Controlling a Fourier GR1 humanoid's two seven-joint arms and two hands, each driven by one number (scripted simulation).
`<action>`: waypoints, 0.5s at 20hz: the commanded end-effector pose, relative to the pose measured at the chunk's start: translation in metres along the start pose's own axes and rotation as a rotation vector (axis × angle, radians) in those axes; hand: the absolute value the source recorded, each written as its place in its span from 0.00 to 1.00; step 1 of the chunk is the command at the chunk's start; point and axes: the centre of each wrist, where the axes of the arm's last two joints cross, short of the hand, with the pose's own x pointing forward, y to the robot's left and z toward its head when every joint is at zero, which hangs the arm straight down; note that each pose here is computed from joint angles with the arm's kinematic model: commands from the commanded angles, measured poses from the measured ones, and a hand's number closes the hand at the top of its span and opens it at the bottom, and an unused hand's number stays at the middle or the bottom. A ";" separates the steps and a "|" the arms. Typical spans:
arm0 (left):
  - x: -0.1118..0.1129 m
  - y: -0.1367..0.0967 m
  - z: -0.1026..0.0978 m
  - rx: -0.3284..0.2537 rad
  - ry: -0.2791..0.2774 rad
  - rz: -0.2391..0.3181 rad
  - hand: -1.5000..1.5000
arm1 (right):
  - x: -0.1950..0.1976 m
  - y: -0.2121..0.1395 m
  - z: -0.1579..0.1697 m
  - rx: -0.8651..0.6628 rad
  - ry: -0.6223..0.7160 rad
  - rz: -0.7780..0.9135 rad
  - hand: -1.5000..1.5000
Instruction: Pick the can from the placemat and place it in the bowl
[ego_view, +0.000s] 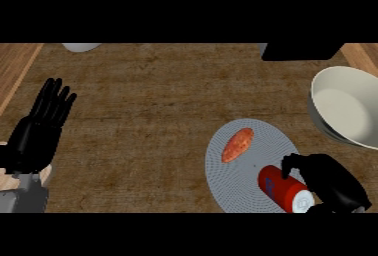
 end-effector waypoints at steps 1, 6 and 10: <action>0.002 0.003 0.004 0.021 -0.013 -0.018 0.50 | -0.034 -0.026 0.032 -0.138 -0.073 0.080 1.00; 0.008 0.014 0.012 0.030 -0.003 -0.004 0.50 | -0.026 -0.060 0.056 -0.352 0.031 0.031 1.00; 0.001 0.007 0.010 0.040 -0.011 -0.005 0.50 | -0.029 -0.115 0.071 -0.500 0.083 0.011 1.00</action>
